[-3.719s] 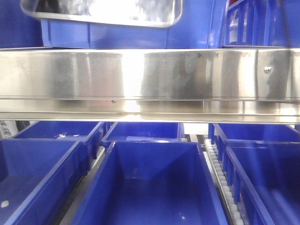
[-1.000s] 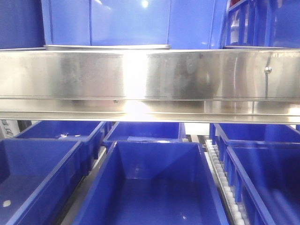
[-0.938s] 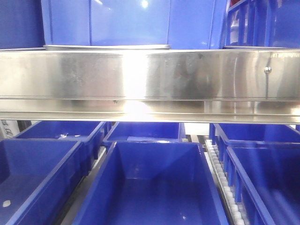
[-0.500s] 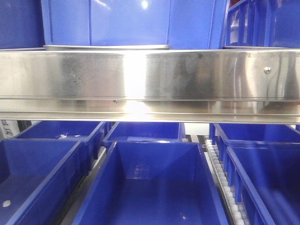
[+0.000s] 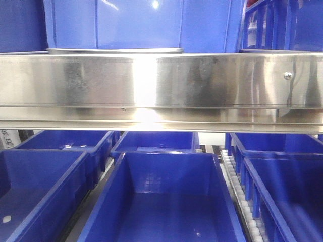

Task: Stack silver trays without gaps
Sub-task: 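Open both grippers and release the small tray inside the larger tray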

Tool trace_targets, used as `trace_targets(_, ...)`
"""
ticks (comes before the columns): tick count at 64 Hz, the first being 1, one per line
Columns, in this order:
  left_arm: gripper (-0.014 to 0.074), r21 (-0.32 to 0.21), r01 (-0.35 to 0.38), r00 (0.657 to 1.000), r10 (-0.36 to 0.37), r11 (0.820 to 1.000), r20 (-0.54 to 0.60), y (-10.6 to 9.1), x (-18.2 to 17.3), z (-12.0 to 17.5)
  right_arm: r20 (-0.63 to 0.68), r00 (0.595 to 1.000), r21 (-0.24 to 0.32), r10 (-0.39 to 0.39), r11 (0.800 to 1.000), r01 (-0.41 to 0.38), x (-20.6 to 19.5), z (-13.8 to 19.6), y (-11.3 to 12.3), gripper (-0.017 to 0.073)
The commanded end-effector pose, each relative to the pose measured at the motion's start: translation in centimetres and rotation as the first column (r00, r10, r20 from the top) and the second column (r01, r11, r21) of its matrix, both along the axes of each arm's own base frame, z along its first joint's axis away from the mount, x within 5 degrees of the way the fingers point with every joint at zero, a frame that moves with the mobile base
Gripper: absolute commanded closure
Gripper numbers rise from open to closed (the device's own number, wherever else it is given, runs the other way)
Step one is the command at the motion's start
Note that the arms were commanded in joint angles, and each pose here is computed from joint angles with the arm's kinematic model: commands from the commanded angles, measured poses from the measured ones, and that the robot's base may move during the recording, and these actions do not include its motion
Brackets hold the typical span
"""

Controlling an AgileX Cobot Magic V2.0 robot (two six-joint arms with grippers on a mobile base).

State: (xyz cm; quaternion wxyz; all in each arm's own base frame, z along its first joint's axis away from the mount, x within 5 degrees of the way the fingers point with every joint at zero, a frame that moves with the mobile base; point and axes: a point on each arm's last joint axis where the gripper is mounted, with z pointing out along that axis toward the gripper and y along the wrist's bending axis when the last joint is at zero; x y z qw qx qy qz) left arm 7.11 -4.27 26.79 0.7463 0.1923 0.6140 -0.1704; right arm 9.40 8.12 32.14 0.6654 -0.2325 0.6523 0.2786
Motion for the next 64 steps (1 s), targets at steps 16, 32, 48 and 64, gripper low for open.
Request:
trace_targets(16,0.0602,-0.003,0.034,0.999,-0.033,0.999,0.042,-0.23,-0.28,0.30,0.027,0.999,0.010,0.030,0.999,-0.030,-0.29,0.18,0.13,0.0638)
trace_targets(32,0.0602,-0.003,0.034,0.999,-0.033,0.999,0.042,-0.23,-0.28,0.30,0.027,0.999,0.010,0.030,0.999,-0.030,-0.29,0.18,0.13,0.0638)
trace_targets(48,0.0602,-0.003,0.034,0.999,-0.033,0.999,0.042,-0.23,-0.28,0.30,0.027,0.999,0.010,0.030,0.999,-0.030,-0.29,0.18,0.13,0.0638)
trace_targets(64,0.0602,-0.003,0.034,0.999,-0.033,0.999,0.042,-0.23,-0.28,0.30,-0.013,0.997,-0.029,-0.081,0.996,0.080,0.24,-0.30,-0.72,0.0638)
